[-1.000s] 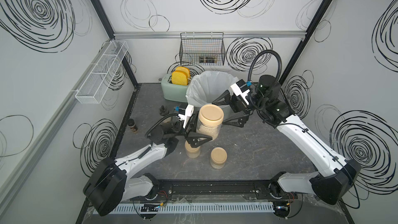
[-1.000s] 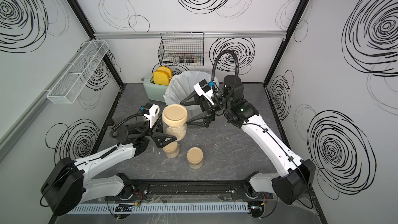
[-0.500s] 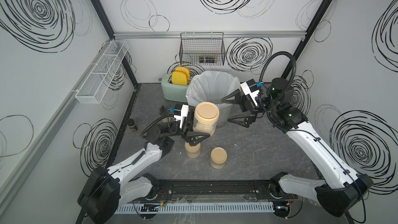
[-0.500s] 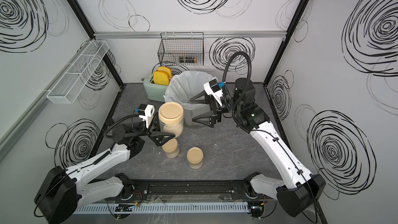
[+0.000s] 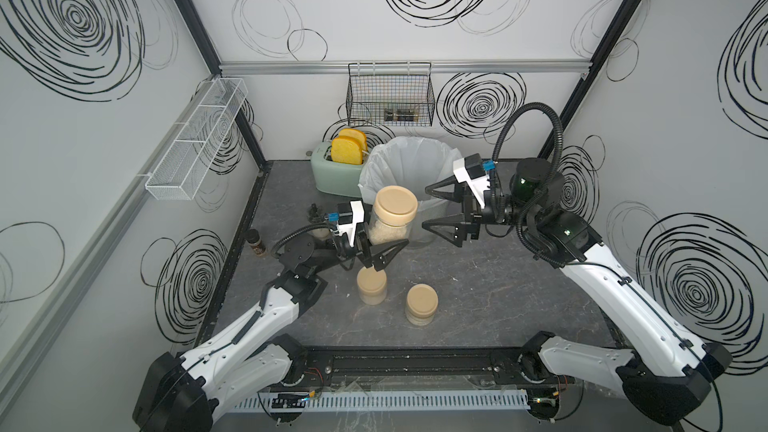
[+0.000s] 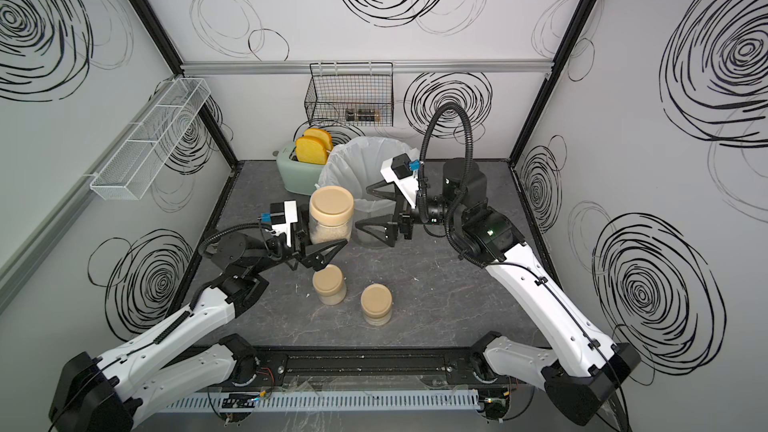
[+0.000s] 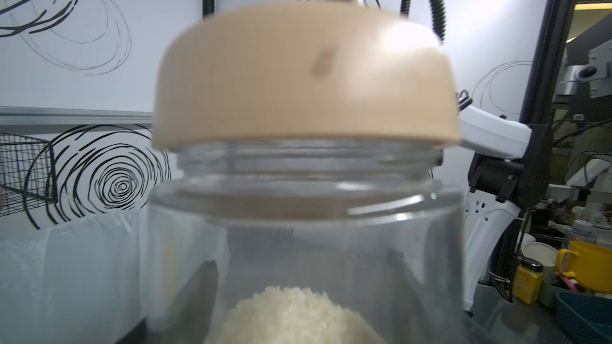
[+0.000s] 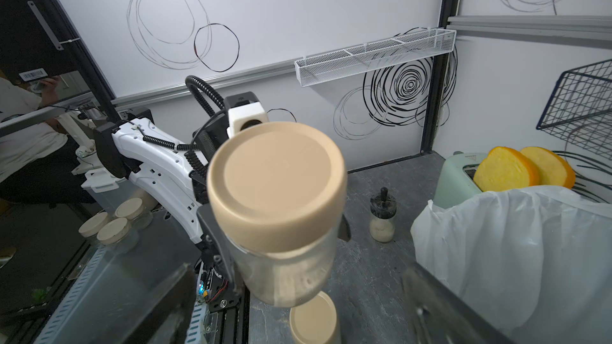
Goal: Empty moldy rice from jars
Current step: Unscrew the lid from the jar.
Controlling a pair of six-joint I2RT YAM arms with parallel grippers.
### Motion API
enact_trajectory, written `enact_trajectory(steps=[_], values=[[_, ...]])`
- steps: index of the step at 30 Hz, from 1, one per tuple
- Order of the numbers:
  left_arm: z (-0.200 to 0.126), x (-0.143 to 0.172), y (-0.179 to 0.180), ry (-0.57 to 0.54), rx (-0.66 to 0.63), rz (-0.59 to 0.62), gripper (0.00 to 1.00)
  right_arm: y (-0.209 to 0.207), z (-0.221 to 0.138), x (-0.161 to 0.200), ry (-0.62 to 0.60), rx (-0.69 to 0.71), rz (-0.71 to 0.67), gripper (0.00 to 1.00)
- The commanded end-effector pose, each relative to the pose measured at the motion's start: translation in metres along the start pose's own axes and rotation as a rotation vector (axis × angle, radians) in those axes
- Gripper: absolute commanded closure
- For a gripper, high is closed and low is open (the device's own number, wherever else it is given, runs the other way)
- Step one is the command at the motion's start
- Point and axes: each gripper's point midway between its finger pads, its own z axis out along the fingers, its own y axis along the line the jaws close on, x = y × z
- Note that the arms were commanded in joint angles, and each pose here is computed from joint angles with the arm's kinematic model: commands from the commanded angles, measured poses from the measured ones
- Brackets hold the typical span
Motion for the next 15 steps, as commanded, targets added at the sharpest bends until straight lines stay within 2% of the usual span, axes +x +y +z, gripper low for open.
enact_trajectory(steps=[1,7,15], values=[[-0.002,-0.025,0.005,-0.085,-0.083,0.134,0.46,0.005,-0.002,-0.016,-0.019,0.064,-0.054,0.02],[-0.002,-0.017,0.011,-0.077,-0.13,0.15,0.46,0.006,0.004,-0.021,-0.026,0.1,-0.065,0.02],[0.004,-0.013,0.001,-0.071,-0.113,0.184,0.46,-0.001,0.019,-0.023,-0.03,0.14,-0.066,0.02]])
